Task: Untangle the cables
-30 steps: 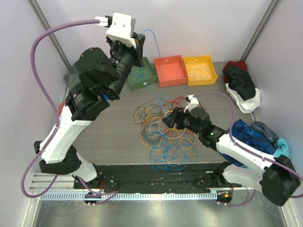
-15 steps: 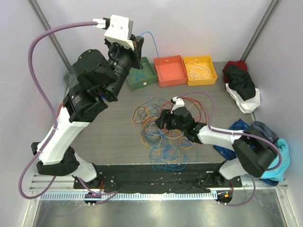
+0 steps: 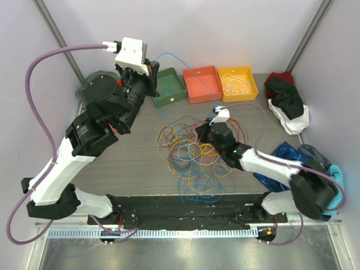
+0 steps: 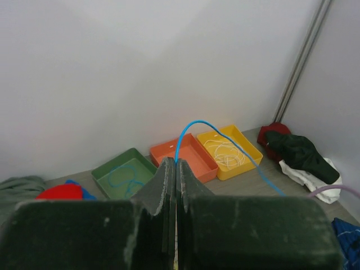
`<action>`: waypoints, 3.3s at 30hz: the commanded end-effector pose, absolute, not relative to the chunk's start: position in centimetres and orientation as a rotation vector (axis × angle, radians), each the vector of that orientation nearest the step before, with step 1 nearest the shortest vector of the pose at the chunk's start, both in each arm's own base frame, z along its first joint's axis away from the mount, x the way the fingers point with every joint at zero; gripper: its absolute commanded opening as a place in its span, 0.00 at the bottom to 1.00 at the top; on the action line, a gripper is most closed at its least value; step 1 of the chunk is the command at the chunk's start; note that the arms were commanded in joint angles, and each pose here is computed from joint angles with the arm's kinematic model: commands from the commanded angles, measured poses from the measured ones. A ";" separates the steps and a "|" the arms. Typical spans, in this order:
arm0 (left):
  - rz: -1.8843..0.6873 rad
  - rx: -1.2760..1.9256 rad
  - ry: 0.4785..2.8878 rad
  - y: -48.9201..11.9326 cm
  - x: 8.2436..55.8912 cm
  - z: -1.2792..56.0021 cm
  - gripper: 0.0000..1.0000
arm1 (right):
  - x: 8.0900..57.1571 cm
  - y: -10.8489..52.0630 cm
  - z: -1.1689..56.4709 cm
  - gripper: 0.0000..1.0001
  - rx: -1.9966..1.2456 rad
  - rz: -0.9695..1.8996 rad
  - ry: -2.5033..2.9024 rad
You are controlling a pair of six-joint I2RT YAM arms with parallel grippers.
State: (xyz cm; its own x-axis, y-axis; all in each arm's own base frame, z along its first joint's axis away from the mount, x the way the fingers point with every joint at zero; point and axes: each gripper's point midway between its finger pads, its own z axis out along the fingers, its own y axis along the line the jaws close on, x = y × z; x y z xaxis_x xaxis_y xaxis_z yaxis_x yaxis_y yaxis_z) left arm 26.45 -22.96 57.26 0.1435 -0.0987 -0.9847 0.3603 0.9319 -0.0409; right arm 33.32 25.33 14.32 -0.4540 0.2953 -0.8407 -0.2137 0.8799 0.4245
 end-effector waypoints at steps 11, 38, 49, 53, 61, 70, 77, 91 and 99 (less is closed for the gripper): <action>-0.482 0.163 1.550 -24.7 25.9 45.6 0.02 | 30.2 20.5 34.5 0.01 0.102 0.593 1.730; -1.005 0.358 1.437 -33.8 22.1 38.2 0.43 | 28.0 24.7 36.5 0.01 0.049 0.874 1.831; -1.041 0.413 1.501 -34.7 21.3 34.1 0.79 | 27.7 25.4 35.0 0.01 0.026 0.881 1.893; -1.026 0.382 1.507 -34.7 21.9 32.7 0.86 | 27.1 25.9 35.9 0.01 0.025 0.948 1.880; -0.991 0.369 1.521 -35.8 23.2 30.8 0.86 | 26.0 26.5 36.8 0.01 0.049 1.053 1.875; -0.966 0.333 1.502 -35.3 23.9 30.7 0.00 | 24.4 25.8 36.1 0.09 0.002 1.062 1.892; -0.836 0.352 1.644 -32.9 24.8 30.1 0.00 | 24.6 20.9 29.7 0.66 -0.014 0.661 2.084; -0.709 0.323 1.674 -29.9 27.0 38.4 0.00 | 24.3 14.5 19.3 0.67 0.047 0.176 2.287; -0.585 0.226 1.591 -27.2 31.9 45.6 0.00 | 23.9 15.8 18.3 0.65 0.087 0.307 2.265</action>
State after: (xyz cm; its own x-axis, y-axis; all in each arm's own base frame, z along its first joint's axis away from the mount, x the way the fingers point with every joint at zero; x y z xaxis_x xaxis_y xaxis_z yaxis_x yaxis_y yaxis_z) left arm 29.27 -29.57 43.39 -0.1721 -0.2188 -0.9605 0.5475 0.7893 -0.2779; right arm 23.20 14.94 16.72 -0.7117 0.0813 -0.6977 -0.0405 0.9869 0.1563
